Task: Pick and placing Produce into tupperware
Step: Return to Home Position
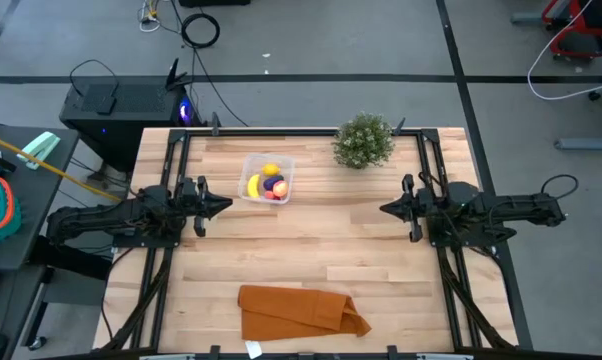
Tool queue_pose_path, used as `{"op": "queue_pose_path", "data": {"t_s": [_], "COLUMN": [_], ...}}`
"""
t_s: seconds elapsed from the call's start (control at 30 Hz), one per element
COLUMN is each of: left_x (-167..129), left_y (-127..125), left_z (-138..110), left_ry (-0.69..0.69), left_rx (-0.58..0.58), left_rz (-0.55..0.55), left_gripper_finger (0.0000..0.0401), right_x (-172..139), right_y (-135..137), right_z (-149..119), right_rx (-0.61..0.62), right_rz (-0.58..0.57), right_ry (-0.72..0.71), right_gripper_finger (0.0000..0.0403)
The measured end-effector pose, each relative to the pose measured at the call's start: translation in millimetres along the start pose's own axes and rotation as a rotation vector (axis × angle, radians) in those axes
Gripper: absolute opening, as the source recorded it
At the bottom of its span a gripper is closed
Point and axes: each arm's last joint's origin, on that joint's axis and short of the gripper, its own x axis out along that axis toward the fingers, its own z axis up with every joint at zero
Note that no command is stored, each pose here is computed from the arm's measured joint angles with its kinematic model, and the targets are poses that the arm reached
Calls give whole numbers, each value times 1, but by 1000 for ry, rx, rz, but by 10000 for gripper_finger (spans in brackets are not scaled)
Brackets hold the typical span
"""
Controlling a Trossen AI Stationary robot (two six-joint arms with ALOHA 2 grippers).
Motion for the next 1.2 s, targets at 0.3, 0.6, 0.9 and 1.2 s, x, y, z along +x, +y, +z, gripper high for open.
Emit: {"op": "queue_pose_path", "data": {"t_s": [0.3, 0.6, 0.9, 1.2], "left_x": [0, 0, 0, 0], "left_y": [0, 0, 0, 0], "left_z": [0, 0, 0, 0], "left_ry": [0, 0, 0, 0], "left_rx": [0, 205, 205, 202], "left_rz": [0, 1, 1, 0], "left_gripper_finger": [31, 40, 28, 39], "right_x": [-3, -3, -3, -3], "right_y": [0, 0, 0, 0], "right_z": [7, 7, 7, 7], "right_rx": [-11, 34, 31, 29], "right_rz": [-1, -8, -8, -9], "right_ry": [26, 25, 25, 28], "right_gripper_finger": [6, 7, 7, 7]}}
